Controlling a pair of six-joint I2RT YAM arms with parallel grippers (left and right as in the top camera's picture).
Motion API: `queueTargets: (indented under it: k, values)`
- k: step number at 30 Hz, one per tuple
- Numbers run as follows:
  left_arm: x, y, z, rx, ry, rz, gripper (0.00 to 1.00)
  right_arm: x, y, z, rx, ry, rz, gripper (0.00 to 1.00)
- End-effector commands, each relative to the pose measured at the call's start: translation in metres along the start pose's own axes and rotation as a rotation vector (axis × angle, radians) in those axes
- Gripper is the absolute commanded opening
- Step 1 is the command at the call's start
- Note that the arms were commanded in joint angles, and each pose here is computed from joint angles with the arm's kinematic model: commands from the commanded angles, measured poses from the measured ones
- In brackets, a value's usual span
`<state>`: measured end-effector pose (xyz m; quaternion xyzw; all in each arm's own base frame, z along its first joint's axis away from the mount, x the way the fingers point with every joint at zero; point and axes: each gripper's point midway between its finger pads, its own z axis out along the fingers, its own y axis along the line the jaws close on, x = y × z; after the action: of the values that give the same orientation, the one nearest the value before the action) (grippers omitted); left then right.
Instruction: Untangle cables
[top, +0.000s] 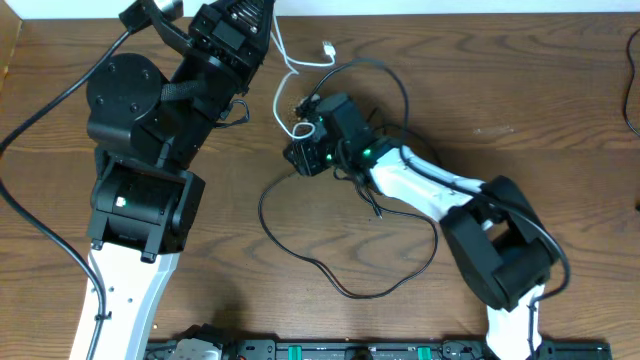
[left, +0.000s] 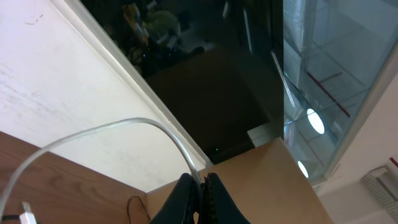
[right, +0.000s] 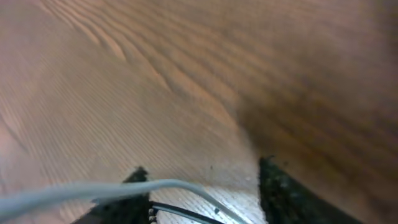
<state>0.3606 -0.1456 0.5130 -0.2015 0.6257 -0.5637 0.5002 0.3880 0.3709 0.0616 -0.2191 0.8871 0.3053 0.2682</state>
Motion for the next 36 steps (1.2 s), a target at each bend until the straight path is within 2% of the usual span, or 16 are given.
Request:
queueTargets:
  k: [1, 3, 8, 12, 15, 24, 28, 32, 36]
  values:
    - [-0.003, -0.010, -0.004, 0.025, -0.002, 0.014, 0.08, 0.006, -0.002, 0.005, 0.009, 0.010, 0.030, 0.46]
    - [-0.002, -0.009, -0.004, 0.023, -0.002, 0.014, 0.08, 0.004, -0.002, 0.005, 0.006, 0.003, 0.031, 0.43]
    - [-0.002, -0.009, -0.004, 0.022, -0.001, 0.019, 0.08, 0.003, -0.003, 0.004, 0.007, 0.000, 0.036, 0.19]
    - [0.001, 0.000, -0.004, -0.010, 0.011, 0.084, 0.08, -0.002, -0.005, -0.002, -0.020, -0.002, 0.090, 0.01]
    - [0.008, 0.018, -0.005, -0.083, 0.048, 0.146, 0.08, -0.007, -0.002, -0.018, -0.073, 0.014, 0.121, 0.01]
    - [0.021, 0.089, -0.024, -0.342, 0.188, 0.387, 0.08, -0.025, -0.028, -0.091, -0.003, 0.020, 0.186, 0.01]
    - [0.024, 0.131, -0.036, -0.486, 0.262, 0.384, 0.08, -0.043, -0.027, -0.129, -0.009, -0.035, 0.166, 0.01]
    - [0.042, 0.177, -0.045, -0.633, 0.368, 0.309, 0.08, -0.062, -0.014, -0.162, -0.062, -0.103, 0.149, 0.01]
    - [0.072, 0.207, -0.039, -0.640, 0.539, 0.261, 0.08, -0.072, 0.003, -0.180, -0.131, -0.138, 0.156, 0.01]
